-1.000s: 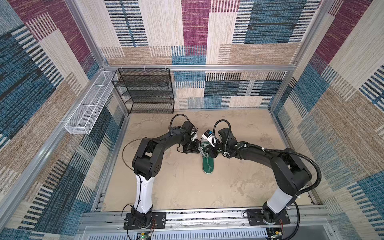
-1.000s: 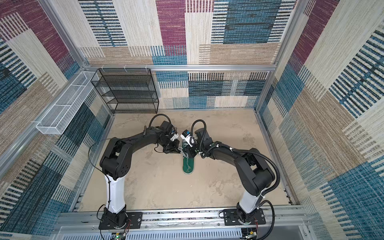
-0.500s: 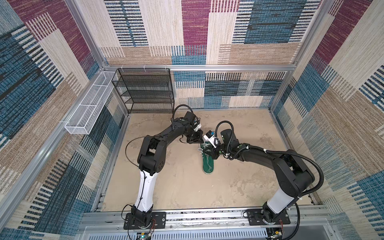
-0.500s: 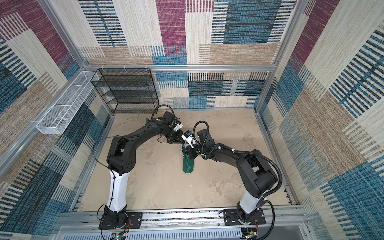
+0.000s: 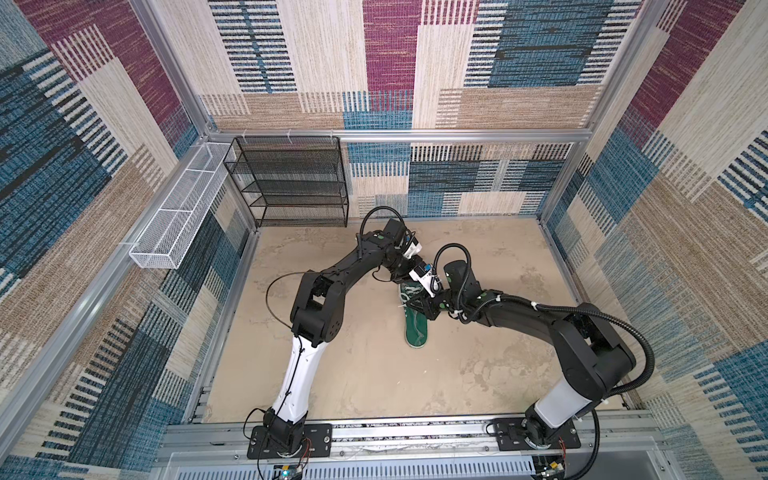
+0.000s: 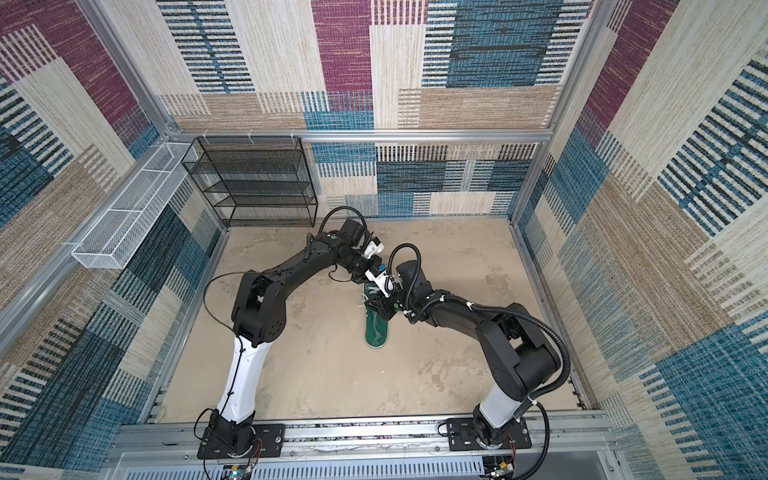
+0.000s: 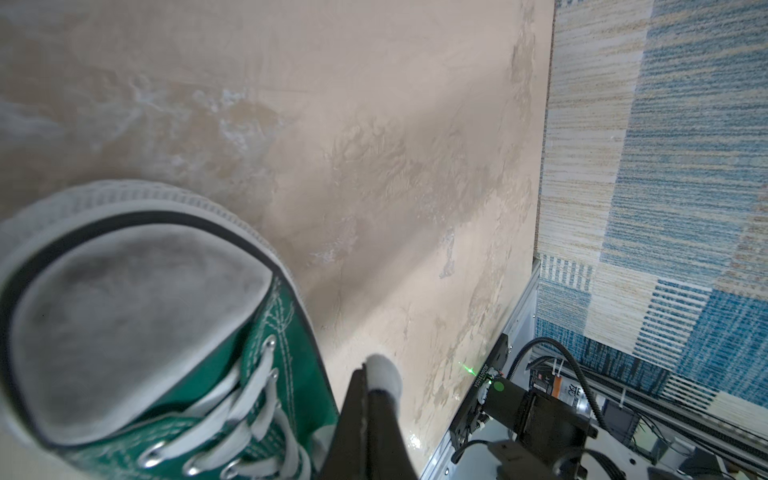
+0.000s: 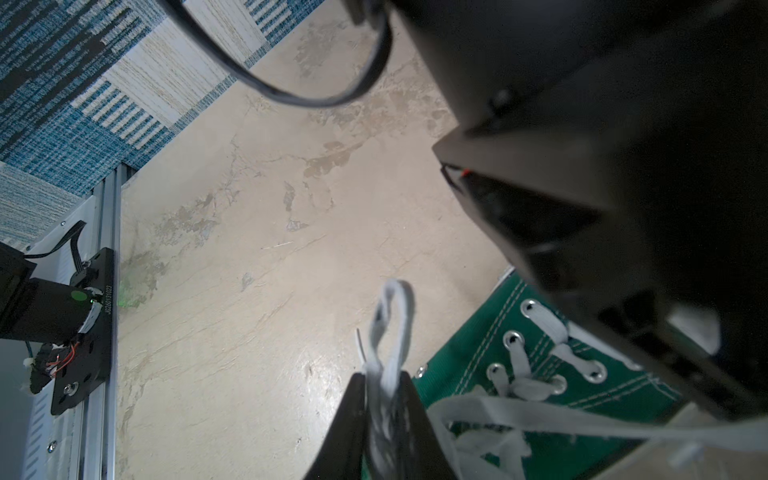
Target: Tie the shoes
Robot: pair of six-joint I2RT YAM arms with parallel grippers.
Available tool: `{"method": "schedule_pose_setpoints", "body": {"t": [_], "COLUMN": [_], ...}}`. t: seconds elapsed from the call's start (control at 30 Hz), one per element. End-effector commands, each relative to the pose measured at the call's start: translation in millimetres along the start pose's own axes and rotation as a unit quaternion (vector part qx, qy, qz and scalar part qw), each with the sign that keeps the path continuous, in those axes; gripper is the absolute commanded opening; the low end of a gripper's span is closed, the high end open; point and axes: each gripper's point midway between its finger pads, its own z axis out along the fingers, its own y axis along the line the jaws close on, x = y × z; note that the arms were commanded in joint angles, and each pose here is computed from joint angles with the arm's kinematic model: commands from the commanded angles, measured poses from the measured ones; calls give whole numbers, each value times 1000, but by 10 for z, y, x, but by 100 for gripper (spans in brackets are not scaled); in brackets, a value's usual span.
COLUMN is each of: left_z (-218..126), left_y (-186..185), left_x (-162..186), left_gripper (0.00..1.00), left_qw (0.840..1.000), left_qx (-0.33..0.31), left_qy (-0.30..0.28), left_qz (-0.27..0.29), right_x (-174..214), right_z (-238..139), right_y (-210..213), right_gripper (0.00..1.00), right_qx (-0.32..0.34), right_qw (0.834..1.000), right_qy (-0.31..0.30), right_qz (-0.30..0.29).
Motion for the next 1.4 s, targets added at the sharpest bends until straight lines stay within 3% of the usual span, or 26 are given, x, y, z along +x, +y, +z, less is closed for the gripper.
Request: {"method": "schedule_pose_setpoints", "body": {"t": [0.0,0.2,0.27,0.37,0.73,0.87,1.07,1.2,1.37], "left_z": [49,198,232,220,350,172,-370,-720,-883], "left_y": [-159,-196,-217,-246,-401,-492,-546,-377,-185], "left_x": [-25,2,13,-21,-51,-237,-426,-300,27], "left_gripper": [0,0,15,28,61,64,64,65,65], "left_qw": [1000,999,999,999,997,998,996,996,996], "left_qx": [30,42,43,43,65,47,23,-3,-12], "left_qy": [2,18,21,13,28,-5,-57,-74,-80], "left_qz": [3,-1,1,6,27,50,60,48,28], "right_x": [-98,-116,-148,-175,-286,-221,84,218,311], "right_z": [-43,-101,-149,-217,-810,-884,-720,-602,-500], "right_y": [0,7,-1,-22,-235,-286,-429,-464,-514], "right_gripper": [25,37,44,52,60,61,60,60,59], "right_qx": [9,16,26,44,99,108,114,104,101], "right_qw": [1000,1000,999,999,990,988,979,971,967], "right_qy": [-23,-24,-28,-30,-90,-86,-39,-21,-7], "right_qz": [-6,-8,-8,-10,32,62,164,214,234]}}
